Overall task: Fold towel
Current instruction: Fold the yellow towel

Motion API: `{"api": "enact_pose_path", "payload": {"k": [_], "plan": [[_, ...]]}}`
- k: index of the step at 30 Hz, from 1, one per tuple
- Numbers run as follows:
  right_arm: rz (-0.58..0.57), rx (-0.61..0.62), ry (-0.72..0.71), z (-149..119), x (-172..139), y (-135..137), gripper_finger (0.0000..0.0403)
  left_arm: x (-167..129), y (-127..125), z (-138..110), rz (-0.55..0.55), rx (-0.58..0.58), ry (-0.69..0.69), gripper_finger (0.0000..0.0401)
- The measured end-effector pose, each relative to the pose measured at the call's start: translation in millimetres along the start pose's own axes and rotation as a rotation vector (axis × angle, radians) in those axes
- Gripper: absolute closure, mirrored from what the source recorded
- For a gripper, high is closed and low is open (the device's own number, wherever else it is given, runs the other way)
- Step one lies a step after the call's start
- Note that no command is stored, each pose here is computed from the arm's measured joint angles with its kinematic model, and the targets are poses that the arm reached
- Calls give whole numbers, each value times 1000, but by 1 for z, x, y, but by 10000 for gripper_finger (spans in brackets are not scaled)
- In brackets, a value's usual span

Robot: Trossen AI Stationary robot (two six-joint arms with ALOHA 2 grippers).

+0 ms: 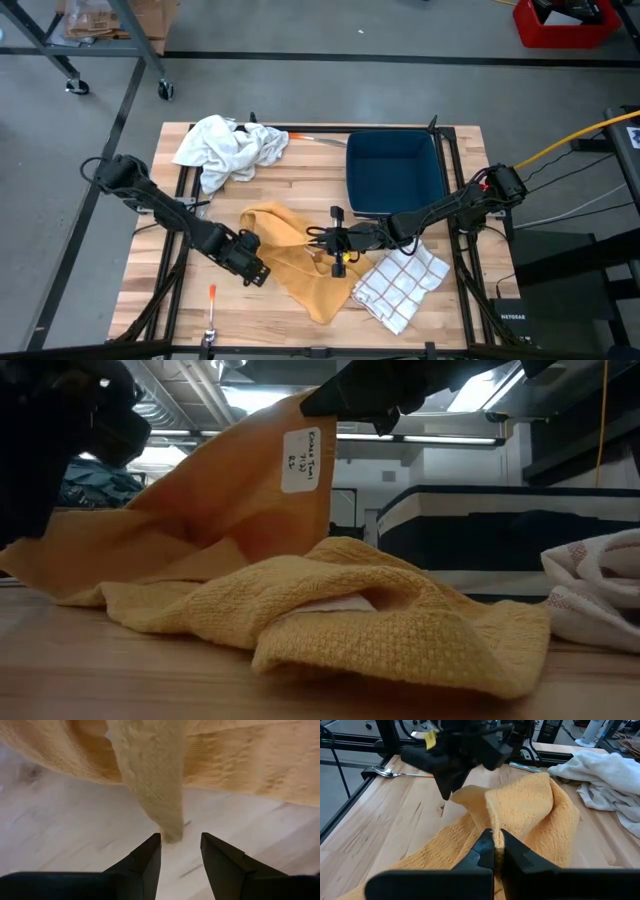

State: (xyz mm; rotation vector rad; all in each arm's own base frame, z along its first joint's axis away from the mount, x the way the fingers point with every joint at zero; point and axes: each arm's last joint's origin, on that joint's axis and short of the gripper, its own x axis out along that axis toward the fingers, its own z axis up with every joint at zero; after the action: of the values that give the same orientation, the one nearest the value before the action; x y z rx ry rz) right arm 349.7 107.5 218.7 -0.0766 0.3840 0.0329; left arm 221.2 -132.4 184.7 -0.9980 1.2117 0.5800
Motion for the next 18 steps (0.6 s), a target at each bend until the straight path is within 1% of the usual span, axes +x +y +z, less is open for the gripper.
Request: {"api": "enact_pose_path", "payload": {"k": [3,6,9,12,16,18], "plan": [[0,0,0,0,0,0,390,2,0,1,9,4,-24,270],[1,0,0,0,0,0,391,2,0,3,12,18,-93,270],[1,0,0,0,0,0,393,2,4,5,47,22,-145,270],[1,0,0,0,0,0,391,4,9,5,77,43,-149,270],[2,0,0,0,0,0,392,8,13,3,87,59,-147,272],[1,1,-2,0,0,0,394,8,15,3,104,61,-146,282]]}}
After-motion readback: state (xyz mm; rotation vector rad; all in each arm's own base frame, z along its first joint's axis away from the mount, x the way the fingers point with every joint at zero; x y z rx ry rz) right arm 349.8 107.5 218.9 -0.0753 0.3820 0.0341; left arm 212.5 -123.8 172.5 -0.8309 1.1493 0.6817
